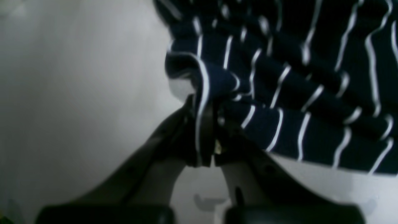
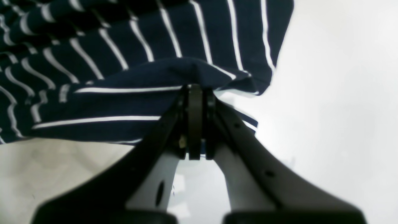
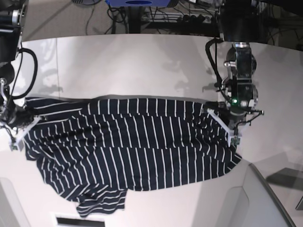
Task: Layout the t-shirt on the table in an organized manner, then fold the t-shirt properly
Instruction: 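Release the shirt with the right gripper and move it aside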
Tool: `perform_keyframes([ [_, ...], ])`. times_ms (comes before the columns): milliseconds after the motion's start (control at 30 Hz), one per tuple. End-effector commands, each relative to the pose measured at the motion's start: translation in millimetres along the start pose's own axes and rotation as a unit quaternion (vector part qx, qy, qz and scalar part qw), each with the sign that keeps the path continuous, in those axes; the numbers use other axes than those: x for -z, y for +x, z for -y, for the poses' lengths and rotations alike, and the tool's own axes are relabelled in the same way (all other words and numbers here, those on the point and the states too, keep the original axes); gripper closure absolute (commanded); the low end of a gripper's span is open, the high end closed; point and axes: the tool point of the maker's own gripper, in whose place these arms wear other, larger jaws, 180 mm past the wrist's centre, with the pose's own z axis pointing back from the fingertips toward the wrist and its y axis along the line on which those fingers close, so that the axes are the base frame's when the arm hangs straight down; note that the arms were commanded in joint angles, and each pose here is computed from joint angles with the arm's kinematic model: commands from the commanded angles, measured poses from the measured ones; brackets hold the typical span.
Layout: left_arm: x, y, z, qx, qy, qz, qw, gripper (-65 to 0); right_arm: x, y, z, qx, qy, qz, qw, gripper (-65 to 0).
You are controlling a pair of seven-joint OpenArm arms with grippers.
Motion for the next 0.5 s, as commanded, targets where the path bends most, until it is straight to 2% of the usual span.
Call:
perform_keyframes([
  [0, -3.6, 16.7, -4.8, -0.004, 0.007, 0.028, 1.000, 0.0, -5.3, 18.2, 6.2, -0.002, -0.006, 0.023, 0.9997, -0.6],
  [100, -2.6, 10.1, -3.1, -0.003, 0.005, 0.021, 1.000, 0.0, -5.6, 34.3, 3.6, 0.000, -0.003, 0.036, 0.9994, -0.6],
  [300, -3.7, 10.3, 0.6, -0.006, 0.002, 0.021, 1.000, 0.0, -6.0, 81.1, -34.0, -0.072, 0.020, 0.089, 0.9933, -0.6],
  [467, -2.8, 7.5, 1.8, -0.006, 0.001, 0.017, 1.000, 0.0, -7.5, 110.4, -66.3, -0.122, 0.038, 0.106, 0.9861, -0.6],
])
